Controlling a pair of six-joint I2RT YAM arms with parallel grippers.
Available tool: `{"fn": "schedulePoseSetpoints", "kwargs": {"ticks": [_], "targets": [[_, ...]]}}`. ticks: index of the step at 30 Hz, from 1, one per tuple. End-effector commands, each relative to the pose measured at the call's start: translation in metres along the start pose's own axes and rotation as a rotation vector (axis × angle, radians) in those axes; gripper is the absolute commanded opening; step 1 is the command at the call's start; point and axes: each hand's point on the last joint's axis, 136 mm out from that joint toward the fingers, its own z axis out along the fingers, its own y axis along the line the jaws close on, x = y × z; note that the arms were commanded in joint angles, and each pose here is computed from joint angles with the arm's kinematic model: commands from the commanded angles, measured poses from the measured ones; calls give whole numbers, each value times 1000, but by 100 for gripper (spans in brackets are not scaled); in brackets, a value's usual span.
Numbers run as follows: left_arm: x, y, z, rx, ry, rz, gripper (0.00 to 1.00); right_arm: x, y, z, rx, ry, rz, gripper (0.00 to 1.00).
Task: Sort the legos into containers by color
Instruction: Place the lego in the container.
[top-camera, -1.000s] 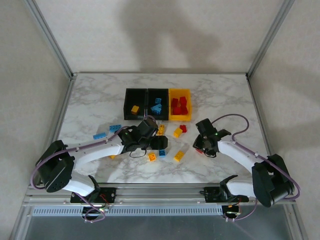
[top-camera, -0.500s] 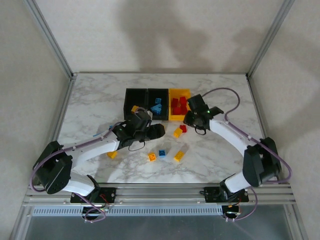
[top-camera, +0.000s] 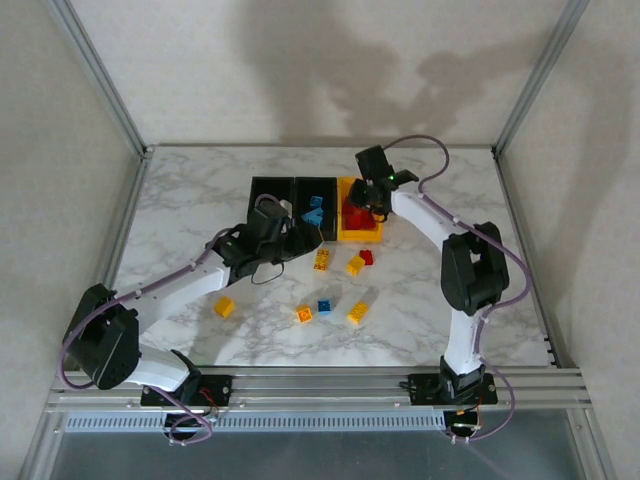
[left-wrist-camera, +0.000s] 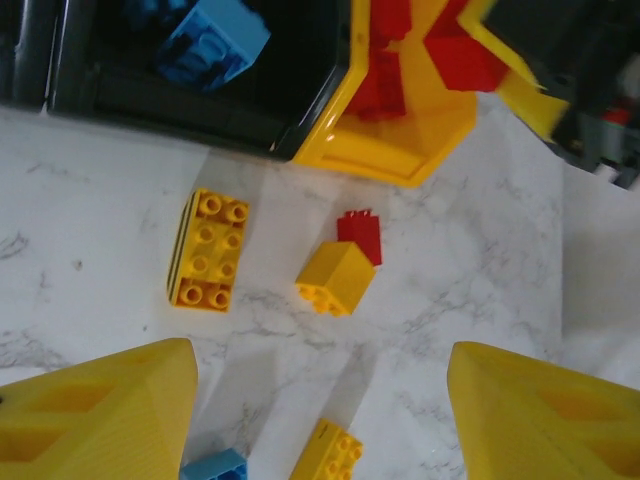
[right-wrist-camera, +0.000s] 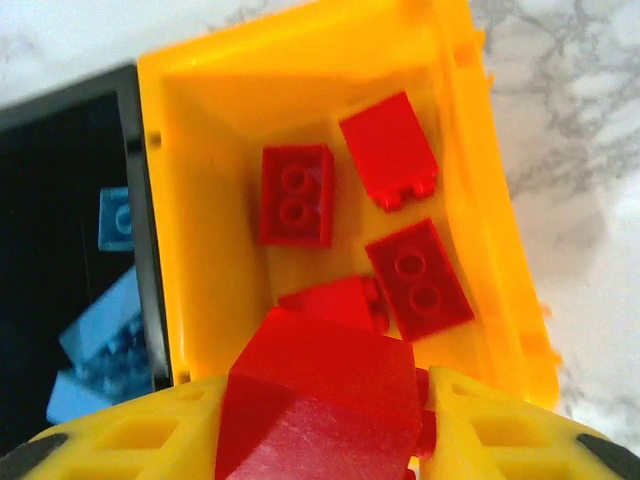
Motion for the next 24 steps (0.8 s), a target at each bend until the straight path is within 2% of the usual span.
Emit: {"fn": "schedulePoseSetpoints", "kwargs": {"ticks": [1,15,24], "targets": [[-8,-6,-11,14,-15,5,67,-10,7,8,-17,20,-13,46],[-5,3,-10,0,-12,-13,67,-20,7,49,-7,49,5,49],[-1,13,-12,-15,-11,-21,67,-24,10,49,-12,42,14,57]]}}
